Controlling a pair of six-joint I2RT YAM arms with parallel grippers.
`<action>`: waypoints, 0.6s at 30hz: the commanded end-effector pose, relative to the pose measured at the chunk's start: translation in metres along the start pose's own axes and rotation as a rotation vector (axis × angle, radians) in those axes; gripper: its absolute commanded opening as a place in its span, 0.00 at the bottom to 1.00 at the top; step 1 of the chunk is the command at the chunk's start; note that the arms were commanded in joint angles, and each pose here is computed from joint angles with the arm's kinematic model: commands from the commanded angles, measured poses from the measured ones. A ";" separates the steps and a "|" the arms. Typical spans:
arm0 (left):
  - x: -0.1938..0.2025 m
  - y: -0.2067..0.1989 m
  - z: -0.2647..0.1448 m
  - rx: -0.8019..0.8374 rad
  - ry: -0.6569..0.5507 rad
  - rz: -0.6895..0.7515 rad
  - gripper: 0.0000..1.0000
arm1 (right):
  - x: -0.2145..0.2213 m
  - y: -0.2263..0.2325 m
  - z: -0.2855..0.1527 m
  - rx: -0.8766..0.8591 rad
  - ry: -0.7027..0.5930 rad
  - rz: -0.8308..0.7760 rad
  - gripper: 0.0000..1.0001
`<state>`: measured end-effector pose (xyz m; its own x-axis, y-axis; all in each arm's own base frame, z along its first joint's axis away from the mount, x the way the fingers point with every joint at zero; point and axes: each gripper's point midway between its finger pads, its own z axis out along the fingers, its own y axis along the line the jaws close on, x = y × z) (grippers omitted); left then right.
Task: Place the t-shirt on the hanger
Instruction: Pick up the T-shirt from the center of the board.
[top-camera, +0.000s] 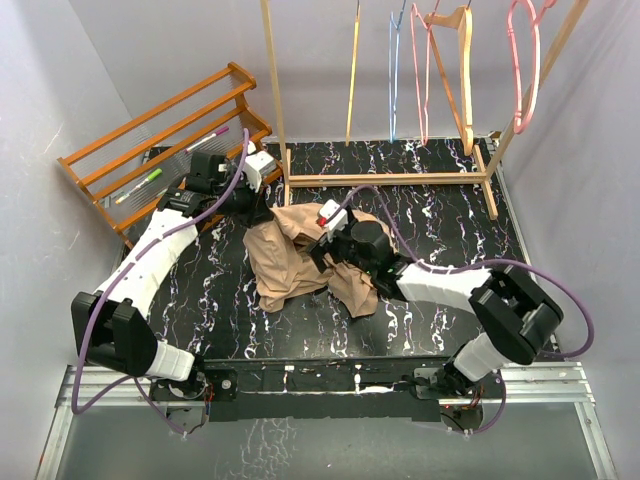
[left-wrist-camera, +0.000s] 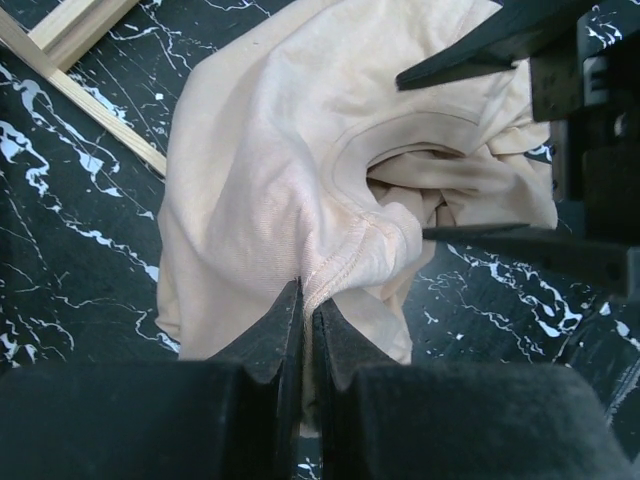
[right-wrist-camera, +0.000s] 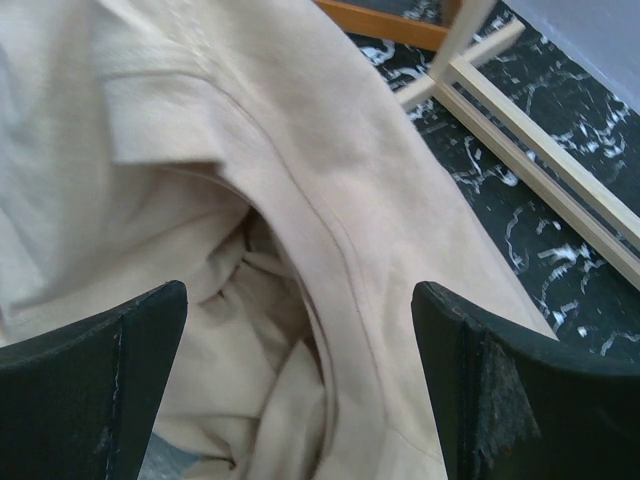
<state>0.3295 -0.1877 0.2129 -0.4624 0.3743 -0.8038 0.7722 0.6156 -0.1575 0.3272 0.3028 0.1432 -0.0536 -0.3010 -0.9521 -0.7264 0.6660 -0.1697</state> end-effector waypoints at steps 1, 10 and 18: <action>-0.017 -0.016 -0.010 0.047 -0.030 -0.057 0.00 | -0.053 0.007 0.017 0.032 -0.167 -0.048 0.99; -0.026 -0.029 -0.015 0.105 -0.041 -0.112 0.00 | -0.025 -0.024 0.031 0.322 -0.121 -0.085 0.93; -0.019 -0.044 -0.022 0.161 -0.022 -0.118 0.00 | -0.010 -0.044 0.032 0.450 -0.086 -0.154 0.78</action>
<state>0.3122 -0.2005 0.2283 -0.5537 0.2998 -0.7769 0.7480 0.5890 -0.3059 0.3628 0.3015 0.1158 0.0194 -0.4158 -0.9092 -0.4736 0.7971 -0.3746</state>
